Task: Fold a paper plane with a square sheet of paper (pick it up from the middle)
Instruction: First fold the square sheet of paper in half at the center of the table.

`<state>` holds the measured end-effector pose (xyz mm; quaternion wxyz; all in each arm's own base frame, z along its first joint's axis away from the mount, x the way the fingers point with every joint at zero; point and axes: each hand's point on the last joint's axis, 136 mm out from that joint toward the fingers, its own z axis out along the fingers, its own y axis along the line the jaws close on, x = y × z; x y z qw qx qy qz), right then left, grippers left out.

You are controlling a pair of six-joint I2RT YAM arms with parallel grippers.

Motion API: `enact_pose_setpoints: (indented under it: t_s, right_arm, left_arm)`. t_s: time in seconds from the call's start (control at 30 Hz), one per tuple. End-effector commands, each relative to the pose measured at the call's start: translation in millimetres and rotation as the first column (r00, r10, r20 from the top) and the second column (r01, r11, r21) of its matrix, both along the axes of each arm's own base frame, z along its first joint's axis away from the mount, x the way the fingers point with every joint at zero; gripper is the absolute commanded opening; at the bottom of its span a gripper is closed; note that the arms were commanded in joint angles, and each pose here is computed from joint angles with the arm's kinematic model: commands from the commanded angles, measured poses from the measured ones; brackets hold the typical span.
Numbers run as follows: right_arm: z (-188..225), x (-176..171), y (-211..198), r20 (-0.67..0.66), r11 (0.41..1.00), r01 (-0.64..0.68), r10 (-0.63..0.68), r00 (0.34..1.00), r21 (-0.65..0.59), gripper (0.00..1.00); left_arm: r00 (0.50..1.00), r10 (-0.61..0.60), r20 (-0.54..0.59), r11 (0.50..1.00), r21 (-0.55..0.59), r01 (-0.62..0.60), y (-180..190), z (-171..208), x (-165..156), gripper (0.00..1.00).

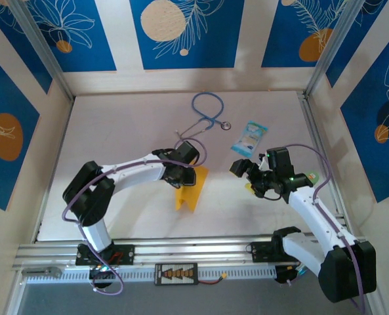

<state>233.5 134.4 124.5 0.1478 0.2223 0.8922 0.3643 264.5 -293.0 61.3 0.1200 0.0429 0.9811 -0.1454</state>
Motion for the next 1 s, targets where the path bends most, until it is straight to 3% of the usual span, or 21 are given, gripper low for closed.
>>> enact_pose_setpoints:
  t_s: [0.0,0.23,0.57,0.73,0.97]
  right_arm:
    - [10,-2,2,0.016,1.000,-0.015,0.015,1.000,0.020,0.99]
    - [21,3,4,0.046,0.999,-0.010,0.008,0.999,0.037,0.99]
    - [48,13,15,0.137,0.990,-0.036,0.018,0.990,0.133,0.99]
    - [53,11,17,0.186,0.989,-0.077,0.052,0.981,0.127,1.00]
    - [42,8,17,0.157,0.987,-0.076,0.053,0.986,0.144,0.97]
  left_arm:
    - [1.000,0.009,-0.002,0.991,-0.136,-0.009,-16,23,3,0.35]
    - [0.999,0.054,0.001,0.946,-0.321,-0.051,-30,47,9,0.35]
    - [0.991,0.123,-0.047,0.792,-0.597,-0.126,-41,55,21,0.35]
    - [0.988,0.129,-0.087,0.784,-0.601,-0.156,-41,36,20,0.35]
    - [0.981,0.153,-0.117,0.777,-0.600,-0.192,-38,13,19,0.35]
